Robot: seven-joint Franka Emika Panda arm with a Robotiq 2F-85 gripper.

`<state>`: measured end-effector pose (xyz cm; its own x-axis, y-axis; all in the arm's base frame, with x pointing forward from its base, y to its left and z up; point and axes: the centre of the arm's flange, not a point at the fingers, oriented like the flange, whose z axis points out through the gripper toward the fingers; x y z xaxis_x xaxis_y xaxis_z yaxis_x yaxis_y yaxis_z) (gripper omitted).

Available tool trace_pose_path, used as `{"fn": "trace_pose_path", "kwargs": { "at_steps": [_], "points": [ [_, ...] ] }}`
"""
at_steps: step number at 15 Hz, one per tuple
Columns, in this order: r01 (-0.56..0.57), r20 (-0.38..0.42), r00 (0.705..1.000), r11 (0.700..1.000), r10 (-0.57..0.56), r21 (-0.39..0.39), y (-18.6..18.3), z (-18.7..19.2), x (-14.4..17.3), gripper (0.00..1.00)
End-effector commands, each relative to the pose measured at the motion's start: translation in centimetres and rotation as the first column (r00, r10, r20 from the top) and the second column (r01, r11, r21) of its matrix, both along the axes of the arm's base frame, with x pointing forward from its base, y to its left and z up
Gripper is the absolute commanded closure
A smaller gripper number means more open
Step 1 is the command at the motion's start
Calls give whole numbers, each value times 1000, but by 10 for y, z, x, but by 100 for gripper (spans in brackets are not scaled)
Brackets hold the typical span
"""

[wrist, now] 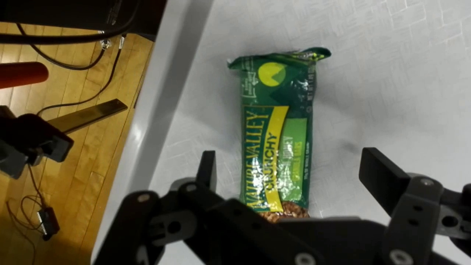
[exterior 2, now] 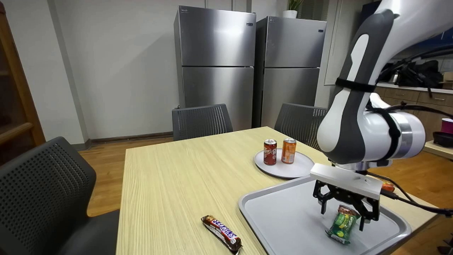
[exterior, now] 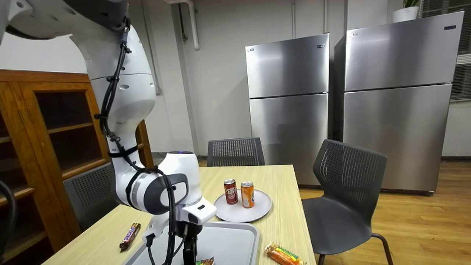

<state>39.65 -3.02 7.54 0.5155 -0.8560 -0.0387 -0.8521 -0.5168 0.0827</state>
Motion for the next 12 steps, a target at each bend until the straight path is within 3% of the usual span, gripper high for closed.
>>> {"fn": "trace_pose_path", "kwargs": {
  "at_steps": [1, 3, 4, 6, 12],
  "points": [
    [-33, 27, 999, 999, 32, 33, -3, 9, -15, 0],
    [-41, 32, 999, 998, 39, 43, -4, 10, -17, 0],
    [-45, 35, 998, 998, 43, 47, -4, 10, -18, 25],
    [-52, 40, 998, 997, 49, 53, -4, 10, -18, 34],
    [-57, 44, 998, 997, 55, 60, -6, 9, -17, 81]
  ]
}}
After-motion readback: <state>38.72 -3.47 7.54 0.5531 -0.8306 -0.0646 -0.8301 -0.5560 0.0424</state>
